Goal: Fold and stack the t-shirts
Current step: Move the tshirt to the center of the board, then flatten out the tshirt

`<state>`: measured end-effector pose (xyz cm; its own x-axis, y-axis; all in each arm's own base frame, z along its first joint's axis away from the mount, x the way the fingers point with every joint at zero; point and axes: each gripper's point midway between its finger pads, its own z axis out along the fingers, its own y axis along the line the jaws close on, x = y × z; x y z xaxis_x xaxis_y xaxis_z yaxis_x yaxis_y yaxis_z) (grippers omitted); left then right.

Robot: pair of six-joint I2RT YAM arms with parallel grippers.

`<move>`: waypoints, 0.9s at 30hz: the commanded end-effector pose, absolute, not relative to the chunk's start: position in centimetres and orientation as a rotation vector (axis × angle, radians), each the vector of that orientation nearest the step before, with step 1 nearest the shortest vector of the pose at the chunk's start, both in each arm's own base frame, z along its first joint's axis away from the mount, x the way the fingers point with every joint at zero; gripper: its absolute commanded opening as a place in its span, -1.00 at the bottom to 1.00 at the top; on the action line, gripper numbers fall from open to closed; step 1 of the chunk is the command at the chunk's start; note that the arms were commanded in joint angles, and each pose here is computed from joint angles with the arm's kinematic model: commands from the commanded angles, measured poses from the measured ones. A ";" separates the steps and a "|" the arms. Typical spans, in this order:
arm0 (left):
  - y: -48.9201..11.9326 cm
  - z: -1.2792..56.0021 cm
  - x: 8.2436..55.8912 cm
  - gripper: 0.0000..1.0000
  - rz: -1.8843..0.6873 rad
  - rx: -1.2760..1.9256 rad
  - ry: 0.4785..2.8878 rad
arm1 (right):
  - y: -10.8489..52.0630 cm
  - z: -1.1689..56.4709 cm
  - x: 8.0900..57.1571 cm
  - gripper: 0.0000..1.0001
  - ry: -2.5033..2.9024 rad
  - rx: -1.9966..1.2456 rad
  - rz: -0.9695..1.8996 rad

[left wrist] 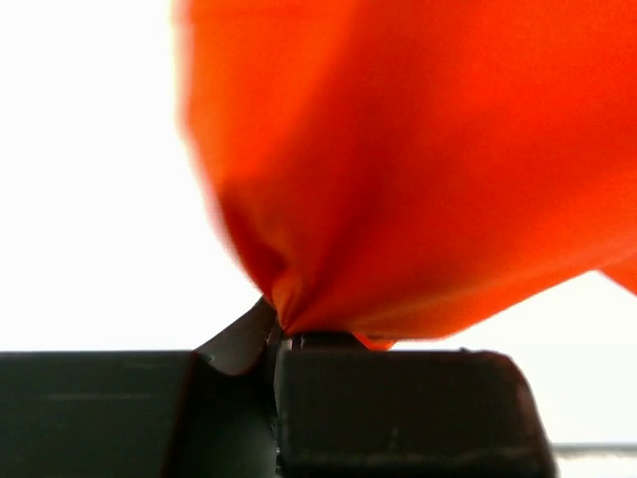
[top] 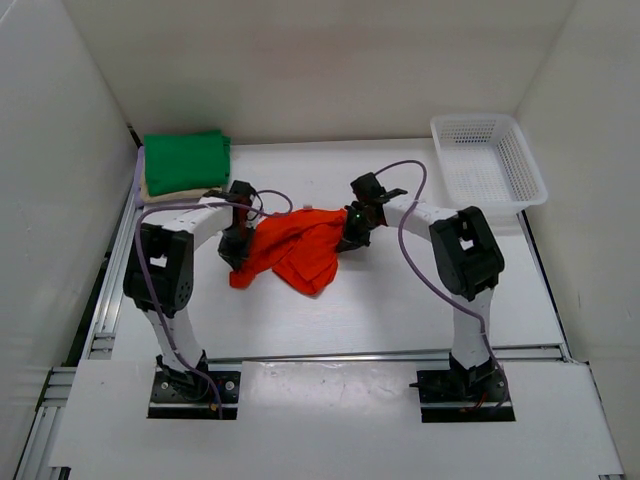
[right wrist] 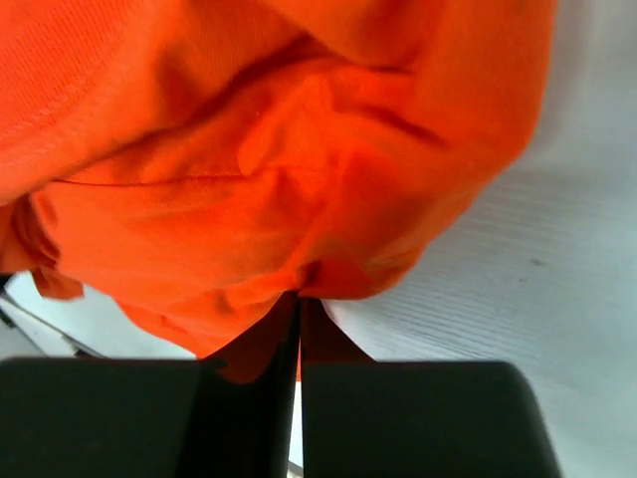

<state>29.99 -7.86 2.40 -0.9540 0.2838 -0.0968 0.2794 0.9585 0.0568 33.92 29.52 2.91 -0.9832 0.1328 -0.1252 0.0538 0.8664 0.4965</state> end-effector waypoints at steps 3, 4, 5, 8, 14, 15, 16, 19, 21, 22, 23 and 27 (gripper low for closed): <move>0.3 10.6 35.7 -0.80 0.412 0.122 2.719 | 26.6 7.9 34.7 -1.00 2.737 0.119 0.849; 1.9 12.2 36.4 -0.80 0.485 0.064 2.670 | 24.9 9.3 34.1 -1.00 2.698 0.112 0.846; 3.0 14.3 37.1 -0.80 0.507 0.011 2.612 | 24.0 10.0 33.8 -1.00 2.674 0.090 0.839; 6.2 21.6 40.0 -0.80 0.524 -0.150 2.413 | 20.2 12.5 33.0 -1.00 2.601 0.068 0.816; 3.7 34.7 44.4 -0.77 0.391 -0.168 2.072 | 17.1 14.8 30.0 -1.00 2.586 0.033 0.924; 1.8 34.3 45.7 -0.72 0.368 -0.125 2.079 | 17.3 15.2 29.8 -1.00 2.576 0.021 0.948; 0.8 35.5 46.7 -0.69 0.348 -0.114 2.047 | 17.3 15.1 29.4 -1.00 2.580 0.023 0.948; -3.0 30.6 50.2 0.26 0.315 -0.015 2.141 | 17.9 14.1 29.2 -1.00 2.615 0.064 0.986; -3.5 27.6 51.6 0.94 0.381 -0.006 2.189 | 17.8 12.8 29.4 -1.00 2.661 0.126 0.974; -3.2 24.3 52.9 1.00 0.440 -0.003 2.243 | 17.8 12.4 29.5 -1.00 2.678 0.167 0.966; -2.8 24.6 53.6 1.00 0.475 -0.023 2.229 | 17.9 12.4 29.7 -1.00 2.681 0.183 0.969; -1.9 24.3 52.5 1.00 0.543 -0.029 2.263 | 17.5 13.0 30.9 -1.00 2.654 0.229 0.973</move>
